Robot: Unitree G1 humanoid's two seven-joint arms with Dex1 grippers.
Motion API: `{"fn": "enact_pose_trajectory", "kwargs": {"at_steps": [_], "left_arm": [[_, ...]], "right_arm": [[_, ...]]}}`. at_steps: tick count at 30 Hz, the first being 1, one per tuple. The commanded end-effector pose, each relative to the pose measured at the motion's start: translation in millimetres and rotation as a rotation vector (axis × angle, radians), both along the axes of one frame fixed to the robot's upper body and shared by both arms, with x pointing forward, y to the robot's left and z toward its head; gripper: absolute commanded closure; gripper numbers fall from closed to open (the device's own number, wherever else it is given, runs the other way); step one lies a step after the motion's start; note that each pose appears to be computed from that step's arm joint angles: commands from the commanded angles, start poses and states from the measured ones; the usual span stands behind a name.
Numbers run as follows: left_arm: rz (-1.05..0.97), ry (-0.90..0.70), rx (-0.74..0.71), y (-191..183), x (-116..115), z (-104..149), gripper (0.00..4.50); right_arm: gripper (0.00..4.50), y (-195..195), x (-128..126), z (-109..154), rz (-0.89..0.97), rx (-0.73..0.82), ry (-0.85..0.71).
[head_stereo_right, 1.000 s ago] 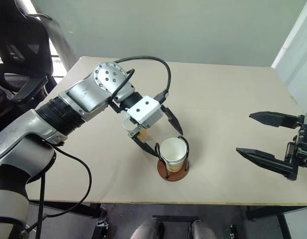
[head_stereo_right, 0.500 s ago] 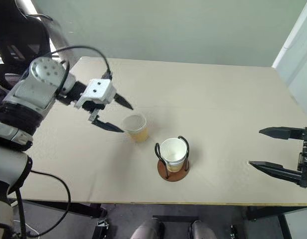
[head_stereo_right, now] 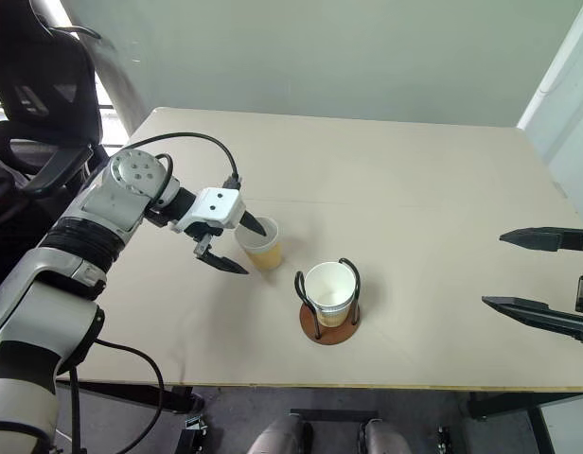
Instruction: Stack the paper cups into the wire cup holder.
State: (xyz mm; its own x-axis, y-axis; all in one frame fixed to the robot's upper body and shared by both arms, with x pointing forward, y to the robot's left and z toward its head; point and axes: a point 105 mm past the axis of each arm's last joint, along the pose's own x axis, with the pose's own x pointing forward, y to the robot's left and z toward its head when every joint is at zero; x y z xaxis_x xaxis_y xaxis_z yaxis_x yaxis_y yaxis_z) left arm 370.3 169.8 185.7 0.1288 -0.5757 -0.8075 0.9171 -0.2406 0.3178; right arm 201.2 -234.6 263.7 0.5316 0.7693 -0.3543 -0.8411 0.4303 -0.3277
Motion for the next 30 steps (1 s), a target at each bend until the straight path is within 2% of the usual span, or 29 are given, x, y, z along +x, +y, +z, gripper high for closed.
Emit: {"fn": "enact_pose_trajectory", "kwargs": {"at_steps": [1,8,11,14,16,19,21,26,30], "left_arm": [[-0.024,-0.02,-0.002,-1.1,1.7,1.0,0.9],[-0.055,-0.021,-0.026,-7.8,-0.2,0.3,3.53],[-0.078,-0.004,-0.109,-18.5,-7.5,15.8,4.48],[-0.121,0.029,-0.207,-33.9,-22.4,46.3,4.48],[-0.147,0.029,-0.22,-38.4,-30.6,63.1,4.48],[-0.242,0.001,-0.306,-60.3,-48.2,109.4,4.48],[-0.329,-0.01,-0.339,-74.5,-63.3,130.1,4.48],[-0.52,0.005,-0.375,-98.8,-96.1,149.3,4.48],[-0.598,0.069,-0.321,-110.3,-108.6,134.4,4.48]], "right_arm": [[0.0,0.9,-4.1,6.7,-0.003,-0.027,-0.033],[0.0,0.4,-5.2,4.4,-0.01,-0.03,-0.023],[0.0,0.6,-5.1,4.5,-0.009,-0.03,-0.021],[0.0,2.3,-5.9,6.8,0.002,-0.029,-0.027],[0.0,4.9,-7.3,10.4,0.017,-0.02,-0.037],[0.0,10.0,-10.5,18.3,0.045,0.001,-0.061],[0.0,11.0,-10.9,20.6,0.047,0.002,-0.069],[0.0,10.9,-10.6,19.7,0.033,0.001,-0.072],[0.0,12.1,-11.4,19.4,0.026,0.003,-0.079]]}}
